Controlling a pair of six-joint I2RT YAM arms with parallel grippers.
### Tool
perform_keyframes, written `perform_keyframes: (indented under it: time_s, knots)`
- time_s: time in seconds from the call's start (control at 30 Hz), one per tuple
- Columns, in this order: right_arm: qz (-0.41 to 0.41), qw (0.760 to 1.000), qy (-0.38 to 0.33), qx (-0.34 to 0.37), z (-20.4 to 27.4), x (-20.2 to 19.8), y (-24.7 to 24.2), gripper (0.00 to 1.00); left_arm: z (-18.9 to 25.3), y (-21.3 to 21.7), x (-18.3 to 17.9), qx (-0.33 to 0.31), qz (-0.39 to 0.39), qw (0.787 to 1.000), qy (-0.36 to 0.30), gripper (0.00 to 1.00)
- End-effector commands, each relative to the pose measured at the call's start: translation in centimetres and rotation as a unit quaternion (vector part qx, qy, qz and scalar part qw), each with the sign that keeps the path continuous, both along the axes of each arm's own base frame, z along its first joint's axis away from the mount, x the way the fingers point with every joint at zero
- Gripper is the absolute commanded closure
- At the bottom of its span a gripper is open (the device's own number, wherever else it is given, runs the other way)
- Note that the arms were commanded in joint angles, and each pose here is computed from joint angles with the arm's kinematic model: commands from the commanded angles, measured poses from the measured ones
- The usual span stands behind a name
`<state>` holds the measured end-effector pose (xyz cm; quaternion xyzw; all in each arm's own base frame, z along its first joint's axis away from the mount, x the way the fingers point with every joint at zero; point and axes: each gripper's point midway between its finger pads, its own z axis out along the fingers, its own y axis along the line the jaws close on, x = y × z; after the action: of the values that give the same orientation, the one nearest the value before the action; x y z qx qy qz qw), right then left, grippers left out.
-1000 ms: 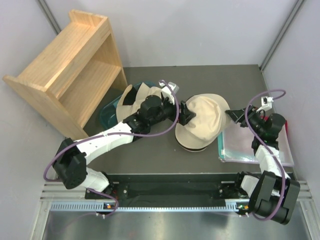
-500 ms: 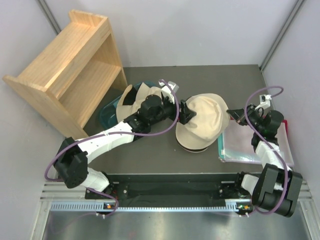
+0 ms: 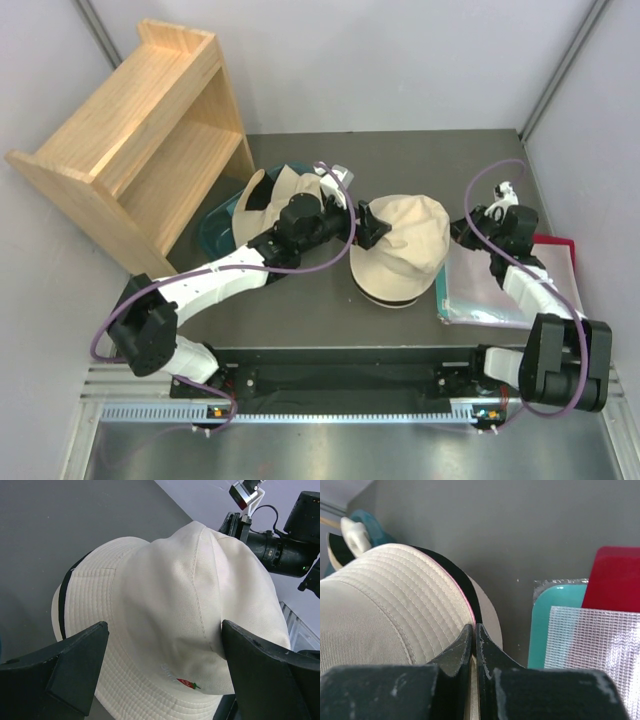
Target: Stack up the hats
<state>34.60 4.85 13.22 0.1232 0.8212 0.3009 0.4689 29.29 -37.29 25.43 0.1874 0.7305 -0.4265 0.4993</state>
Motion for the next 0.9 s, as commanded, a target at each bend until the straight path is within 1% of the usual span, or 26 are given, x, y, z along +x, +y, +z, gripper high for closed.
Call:
perform_keyframes:
  time_s: [0.0, 0.13, 0.17, 0.2, 0.23, 0.3, 0.33, 0.37, 0.4, 0.43, 0.5, 0.53, 0.57, 0.6, 0.63, 0.7, 0.8, 0.87]
  knots:
    - [-0.042, 0.997, 0.003, -0.062, -0.4, 0.7, -2.0, 1.00, 0.5, 0.3, 0.3, -0.016, 0.009, 1.000, -0.009, 0.01]
    - [-0.027, 0.998, -0.014, -0.050, 1.1, 0.4, -1.3, 1.00, 1.5, 0.4, 0.4, -0.019, 0.008, 1.000, -0.018, 0.01]
    - [-0.023, 0.998, -0.017, -0.047, 1.5, 0.4, -1.1, 0.98, 1.8, 0.5, 0.4, -0.015, 0.009, 1.000, -0.024, 0.01]
    - [-0.018, 0.999, -0.019, -0.044, 2.2, 0.1, -0.9, 0.92, 2.7, 0.5, 0.5, -0.017, 0.012, 0.999, -0.032, 0.01]
    - [-0.019, 0.998, -0.025, -0.045, 3.1, 0.2, -1.0, 0.70, 2.4, 0.9, 0.9, -0.004, 0.024, 0.999, -0.029, 0.01]
    - [-0.032, 0.998, -0.028, -0.051, 4.3, -0.2, -1.4, 0.45, 3.7, 2.1, 1.3, 0.005, 0.047, 0.998, -0.046, 0.01]
    - [-0.045, 0.997, -0.023, -0.055, 4.9, -0.4, -2.0, 0.26, 3.5, 3.3, 2.0, 0.019, 0.076, 0.996, -0.044, 0.01]
    - [-0.056, 0.996, -0.024, -0.059, 5.3, -0.5, -2.5, 0.21, 4.5, 4.7, 2.3, 0.021, 0.100, 0.993, -0.055, 0.01]
    - [-0.071, 0.995, -0.025, -0.060, 5.8, -0.7, -3.2, 0.17, 4.5, 5.7, 2.6, 0.028, 0.115, 0.991, -0.055, 0.01]
    - [-0.094, 0.994, -0.017, -0.061, 6.1, -1.0, -4.7, 0.14, 4.5, 7.3, 3.6, 0.033, 0.137, 0.989, -0.052, 0.01]
    - [-0.125, 0.990, -0.013, -0.064, 6.7, -1.6, -6.5, 0.11, 3.9, 10.0, 4.1, 0.049, 0.162, 0.985, -0.034, 0.01]
    - [-0.153, 0.986, -0.006, -0.065, 7.0, -2.1, -8.3, 0.10, 3.6, 12.4, 5.3, 0.055, 0.192, 0.979, -0.027, 0.01]
    - [-0.166, 0.984, -0.008, -0.067, 7.2, -2.4, -9.0, 0.09, 3.2, 14.3, 5.9, 0.065, 0.223, 0.972, -0.023, 0.01]
    - [-0.175, 0.982, -0.017, -0.070, 7.9, -2.7, -9.5, 0.09, 1.6, 15.9, 6.2, 0.090, 0.244, 0.965, -0.007, 0.01]
    - [-0.184, 0.980, -0.022, -0.068, 8.4, -3.0, -9.9, 0.08, 0.9, 18.2, 7.0, 0.108, 0.276, 0.955, -0.003, 0.01]
    - [-0.178, 0.981, -0.039, -0.061, 9.6, -3.4, -9.4, 0.08, -1.1, 21.5, 7.7, 0.140, 0.323, 0.936, 0.015, 0.01]
    - [-0.163, 0.983, -0.068, -0.050, 11.2, -3.9, -8.4, 0.08, -3.1, 23.8, 8.7, 0.149, 0.344, 0.927, 0.030, 0.01]
    - [-0.160, 0.983, -0.075, -0.049, 11.5, -4.1, -8.2, 0.08, -4.3, 24.5, 9.2, 0.158, 0.351, 0.922, 0.041, 0.01]
